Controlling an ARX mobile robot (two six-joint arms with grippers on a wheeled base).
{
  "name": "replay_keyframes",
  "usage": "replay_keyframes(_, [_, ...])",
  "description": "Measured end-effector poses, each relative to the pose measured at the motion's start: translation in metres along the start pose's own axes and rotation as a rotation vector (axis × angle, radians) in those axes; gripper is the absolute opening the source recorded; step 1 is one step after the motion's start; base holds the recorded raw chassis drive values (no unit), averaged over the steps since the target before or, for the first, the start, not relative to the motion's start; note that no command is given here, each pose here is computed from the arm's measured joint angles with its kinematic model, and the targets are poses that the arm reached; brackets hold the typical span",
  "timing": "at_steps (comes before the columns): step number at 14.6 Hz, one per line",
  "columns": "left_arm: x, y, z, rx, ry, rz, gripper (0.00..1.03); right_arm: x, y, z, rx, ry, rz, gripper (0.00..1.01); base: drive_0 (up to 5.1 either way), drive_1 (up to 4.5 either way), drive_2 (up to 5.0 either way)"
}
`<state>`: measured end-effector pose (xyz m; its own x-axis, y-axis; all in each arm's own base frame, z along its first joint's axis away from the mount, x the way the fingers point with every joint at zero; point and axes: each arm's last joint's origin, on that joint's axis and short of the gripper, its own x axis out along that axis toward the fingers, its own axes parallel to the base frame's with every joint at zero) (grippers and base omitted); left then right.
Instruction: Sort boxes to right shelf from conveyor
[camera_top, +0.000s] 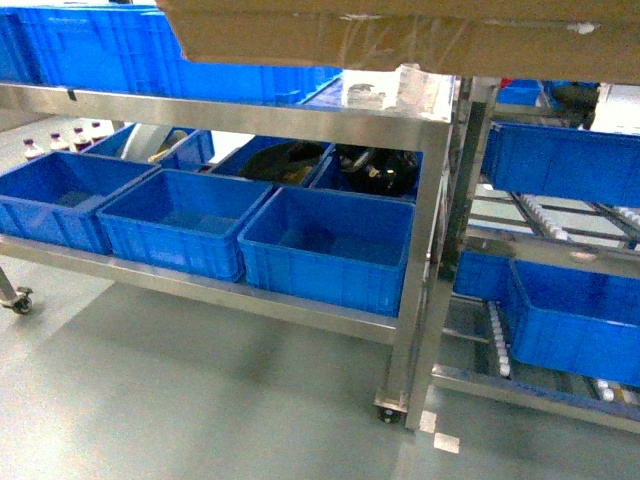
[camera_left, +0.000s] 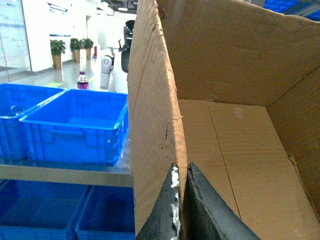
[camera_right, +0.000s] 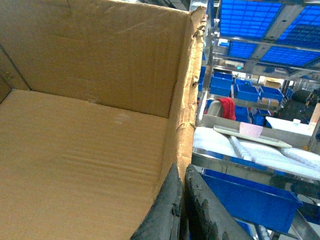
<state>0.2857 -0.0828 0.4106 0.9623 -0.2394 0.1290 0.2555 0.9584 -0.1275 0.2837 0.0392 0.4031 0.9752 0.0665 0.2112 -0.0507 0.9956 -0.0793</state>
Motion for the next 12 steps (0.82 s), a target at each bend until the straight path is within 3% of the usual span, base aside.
replay_keyframes(11, [0.0009, 0.0000, -0.0005, 0.000, 0.002, -0.001, 0.02, 0.0007, -0.0001, -0.0014, -0.001, 0.007, 0.000, 0.02, 0.1, -3.78, 3.9])
replay_keyframes(12, [0.0020, -0.0008, -0.0021, 0.000, 0.009, -0.007, 0.02, 0.0006, -0.0006, -0.0012, -0.001, 0.007, -0.005, 0.02, -1.0, -0.98, -1.0])
